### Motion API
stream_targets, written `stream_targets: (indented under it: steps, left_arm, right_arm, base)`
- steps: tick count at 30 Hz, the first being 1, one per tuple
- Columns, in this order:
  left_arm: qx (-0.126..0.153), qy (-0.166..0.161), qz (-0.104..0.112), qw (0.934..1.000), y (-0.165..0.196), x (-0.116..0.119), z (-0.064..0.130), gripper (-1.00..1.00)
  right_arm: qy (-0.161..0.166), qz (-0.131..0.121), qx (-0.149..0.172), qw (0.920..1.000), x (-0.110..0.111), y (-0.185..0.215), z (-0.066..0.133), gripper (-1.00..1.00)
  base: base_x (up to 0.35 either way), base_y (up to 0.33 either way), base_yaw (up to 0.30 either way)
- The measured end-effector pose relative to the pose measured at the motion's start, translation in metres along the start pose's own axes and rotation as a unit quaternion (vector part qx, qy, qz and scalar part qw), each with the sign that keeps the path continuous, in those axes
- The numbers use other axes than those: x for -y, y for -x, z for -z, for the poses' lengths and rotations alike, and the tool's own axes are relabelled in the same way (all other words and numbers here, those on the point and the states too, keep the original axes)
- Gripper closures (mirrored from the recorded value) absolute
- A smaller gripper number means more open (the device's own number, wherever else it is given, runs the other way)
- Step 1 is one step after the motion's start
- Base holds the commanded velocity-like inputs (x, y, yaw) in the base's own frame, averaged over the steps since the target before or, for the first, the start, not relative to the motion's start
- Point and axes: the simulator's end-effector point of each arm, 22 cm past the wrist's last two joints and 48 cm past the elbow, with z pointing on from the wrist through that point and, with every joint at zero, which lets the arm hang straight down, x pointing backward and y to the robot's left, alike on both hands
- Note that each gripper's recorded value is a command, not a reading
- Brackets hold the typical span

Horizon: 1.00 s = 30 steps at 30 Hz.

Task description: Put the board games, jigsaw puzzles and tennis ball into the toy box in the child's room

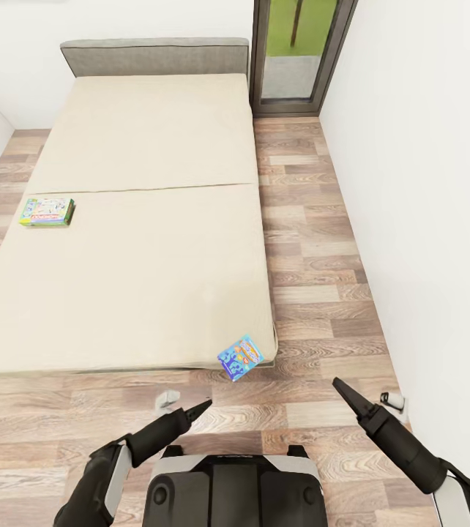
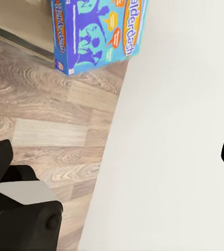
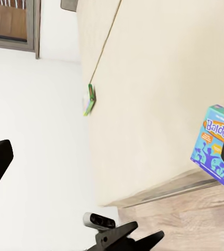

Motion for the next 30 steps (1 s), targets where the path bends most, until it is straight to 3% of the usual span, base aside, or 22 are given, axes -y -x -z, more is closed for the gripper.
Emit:
stream_targets:
  steps: [9,30]
  left_arm:
    - [-0.015,0.025,0.011,0.9995,-0.021,-0.011,-0.009,-1.00]
    - [-0.013,0.030,0.007,0.9994,-0.033,-0.014,-0.015,-1.00]
  right_arm:
    - [-0.002,0.000,-0.002,1.0000,0.001,0.000,0.001,-1.00]
    - [0.004,0.001,-0.003,1.0000,-0.004,-0.003,-0.003,-1.00]
  base:
    - [0.000,0.000,0.000]
    - [0.004,-0.020,0.000]
